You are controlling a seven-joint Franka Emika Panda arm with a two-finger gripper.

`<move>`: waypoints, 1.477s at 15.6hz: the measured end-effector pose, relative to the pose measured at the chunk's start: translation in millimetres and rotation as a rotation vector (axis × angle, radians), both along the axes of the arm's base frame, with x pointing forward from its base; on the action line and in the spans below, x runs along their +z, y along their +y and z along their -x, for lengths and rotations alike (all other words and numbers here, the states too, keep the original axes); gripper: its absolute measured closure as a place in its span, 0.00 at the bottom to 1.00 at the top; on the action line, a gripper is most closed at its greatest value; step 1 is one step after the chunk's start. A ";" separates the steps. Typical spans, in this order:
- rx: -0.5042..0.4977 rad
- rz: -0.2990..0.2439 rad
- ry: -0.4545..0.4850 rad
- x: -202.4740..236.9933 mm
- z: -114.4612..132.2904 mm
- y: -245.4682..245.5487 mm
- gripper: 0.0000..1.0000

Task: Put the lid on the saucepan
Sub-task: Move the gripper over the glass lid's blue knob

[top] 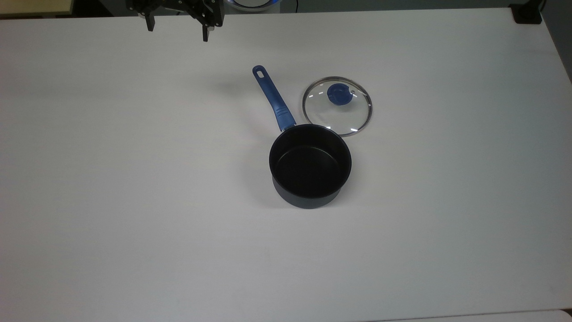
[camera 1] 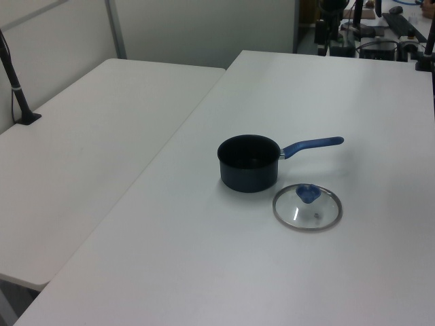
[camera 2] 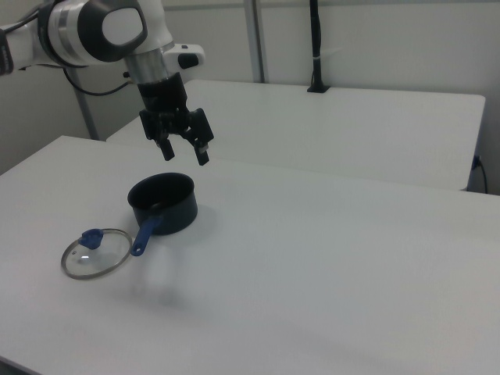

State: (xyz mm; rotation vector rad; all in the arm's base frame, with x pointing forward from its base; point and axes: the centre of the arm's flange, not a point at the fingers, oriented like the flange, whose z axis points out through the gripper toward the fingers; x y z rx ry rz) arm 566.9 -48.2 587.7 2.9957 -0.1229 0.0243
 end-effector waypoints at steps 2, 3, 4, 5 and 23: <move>0.004 0.000 0.001 0.0 0.0 0.1 0.00; 0.007 0.000 0.001 0.0 0.0 0.1 0.00; 0.008 0.000 0.001 0.0 0.0 0.1 0.00; 0.008 0.000 0.001 0.0 0.0 0.1 0.00; 0.361 -0.124 0.148 -11.1 11.0 62.1 0.00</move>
